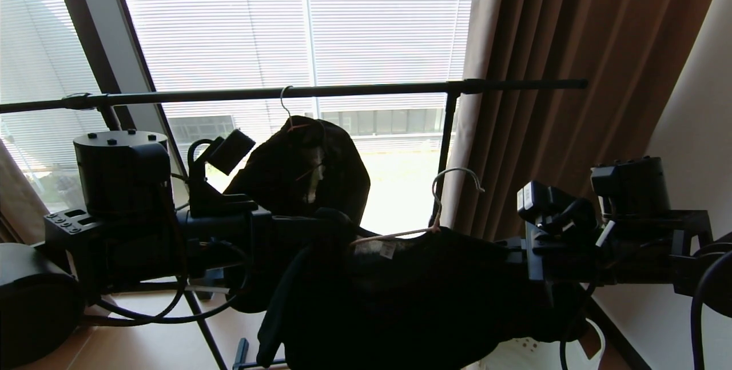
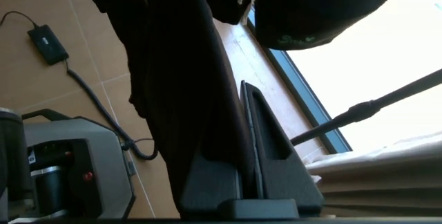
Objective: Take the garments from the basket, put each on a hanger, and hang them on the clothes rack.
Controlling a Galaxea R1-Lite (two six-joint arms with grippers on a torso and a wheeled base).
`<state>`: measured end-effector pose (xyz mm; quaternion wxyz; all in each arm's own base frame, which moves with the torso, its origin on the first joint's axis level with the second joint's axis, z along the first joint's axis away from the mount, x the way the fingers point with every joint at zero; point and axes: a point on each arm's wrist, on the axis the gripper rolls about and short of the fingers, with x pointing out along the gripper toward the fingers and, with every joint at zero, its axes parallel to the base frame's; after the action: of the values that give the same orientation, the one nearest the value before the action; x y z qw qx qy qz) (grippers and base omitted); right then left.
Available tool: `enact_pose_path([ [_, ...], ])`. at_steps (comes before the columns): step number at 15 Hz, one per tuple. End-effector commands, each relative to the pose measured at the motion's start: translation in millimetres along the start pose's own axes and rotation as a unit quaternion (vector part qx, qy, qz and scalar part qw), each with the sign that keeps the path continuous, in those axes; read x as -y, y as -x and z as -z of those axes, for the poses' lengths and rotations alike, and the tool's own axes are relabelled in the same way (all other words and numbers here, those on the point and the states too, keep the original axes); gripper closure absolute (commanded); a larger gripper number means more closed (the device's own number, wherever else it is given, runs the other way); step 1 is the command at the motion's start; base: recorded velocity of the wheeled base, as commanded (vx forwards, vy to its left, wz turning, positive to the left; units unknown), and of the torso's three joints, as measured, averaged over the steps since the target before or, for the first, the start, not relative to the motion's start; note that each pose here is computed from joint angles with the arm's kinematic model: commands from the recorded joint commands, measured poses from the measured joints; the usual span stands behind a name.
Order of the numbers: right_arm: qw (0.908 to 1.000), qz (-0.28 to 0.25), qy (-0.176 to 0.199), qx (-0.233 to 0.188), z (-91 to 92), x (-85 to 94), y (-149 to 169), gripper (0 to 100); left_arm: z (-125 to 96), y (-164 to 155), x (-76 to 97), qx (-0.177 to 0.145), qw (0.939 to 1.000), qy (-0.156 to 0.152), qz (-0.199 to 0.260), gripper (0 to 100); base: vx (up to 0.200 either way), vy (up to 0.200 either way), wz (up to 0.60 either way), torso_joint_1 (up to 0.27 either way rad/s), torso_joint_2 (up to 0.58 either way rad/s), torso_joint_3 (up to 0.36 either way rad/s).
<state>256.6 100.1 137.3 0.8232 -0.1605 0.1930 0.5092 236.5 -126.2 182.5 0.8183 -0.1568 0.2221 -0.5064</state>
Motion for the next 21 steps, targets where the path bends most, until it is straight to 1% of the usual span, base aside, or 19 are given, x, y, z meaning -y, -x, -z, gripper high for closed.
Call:
enact_pose_path([
  [1,1.0,-0.005,-0.004,-0.004,-1.3,1.1,-8.5,100,-4.9,-2.4,14.8,0.004,0.9996,-0.017,0.023,100,0.0,0.0,0.0,0.0,0.0,0.0],
  [2,1.0,-0.005,-0.005,-0.004,-1.6,1.5,-8.8,100,-6.8,-3.5,21.1,0.006,0.9991,-0.024,0.033,100,0.0,0.0,0.0,0.0,0.0,0.0],
  [4,0.9999,-0.006,-0.006,-0.006,-0.4,1.3,-10.1,100,-9.8,-7.5,27.7,0.007,0.9984,-0.032,0.046,100,0.0,0.0,0.0,0.0,0.0,0.0],
  [6,0.9999,-0.009,-0.004,-0.006,-0.9,-1.5,-10.0,100,-10.2,-7.7,27.2,0.008,0.9984,-0.032,0.045,100,0.0,0.0,0.0,0.0,0.0,0.0],
  [7,1.0,-0.006,-0.005,-0.005,-1.1,-0.9,-7.7,100,-8.8,-5.1,24.4,0.006,0.9989,-0.027,0.039,100,0.0,0.0,0.0,0.0,0.0,0.0],
  [9,0.9999,0.015,-0.009,-0.001,-0.2,4.6,3.7,100,-9.4,10.0,20.5,0.008,0.9997,-0.017,0.015,100,0.0,0.0,0.0,0.0,0.0,0.0],
  [10,0.9995,0.03,-0.008,0.006,-2.0,5.1,14.3,100,-9.9,23.0,15.8,0.006,0.9998,-0.018,-0.01,100,0.0,0.0,0.0,0.0,0.0,0.0],
  [11,0.9995,0.03,-0.008,0.006,-2.0,5.1,14.3,100,-9.9,23.0,15.8,0.006,0.9998,-0.018,-0.01,100,0.0,0.0,0.0,0.0,0.0,0.0],
  [12,0.9988,0.047,-0.004,0.016,-6.3,5.1,27.8,100,-10.9,37.8,10.9,0.005,0.9989,-0.025,-0.039,100,0.0,0.0,0.0,0.0,0.0,0.0],
  [14,0.9984,0.054,-0.001,0.02,-7.7,3.1,33.8,100,-13.7,44.1,7.1,0.012,0.998,-0.033,-0.053,100,0.0,0.0,0.0,0.0,0.0,0.0],
  [17,0.9987,0.049,-0.003,0.016,-5.2,0.2,32.6,100,-20.6,45.0,6.1,0.021,0.9974,-0.041,-0.056,100,0.0,0.0,0.0,0.0,0.0,0.0],
  [18,0.9988,0.047,-0.003,0.016,-5.5,-0.1,31.3,100,-20.5,43.5,7.8,0.02,0.9976,-0.042,-0.052,100,0.0,0.0,0.0,0.0,0.0,0.0],
  [19,0.9993,0.035,0.002,0.015,-7.4,-4.5,26.0,100,-21.7,38.4,13.3,0.017,0.9978,-0.051,-0.038,100,0.0,0.0,0.0,0.0,0.0,0.0],
  [21,0.9994,0.031,0.01,0.01,-10.8,-9.8,20.1,100,-25.1,34.0,14.2,0.017,0.9974,-0.062,-0.032,100,0.0,0.0,0.0,0.0,0.0,0.0],
])
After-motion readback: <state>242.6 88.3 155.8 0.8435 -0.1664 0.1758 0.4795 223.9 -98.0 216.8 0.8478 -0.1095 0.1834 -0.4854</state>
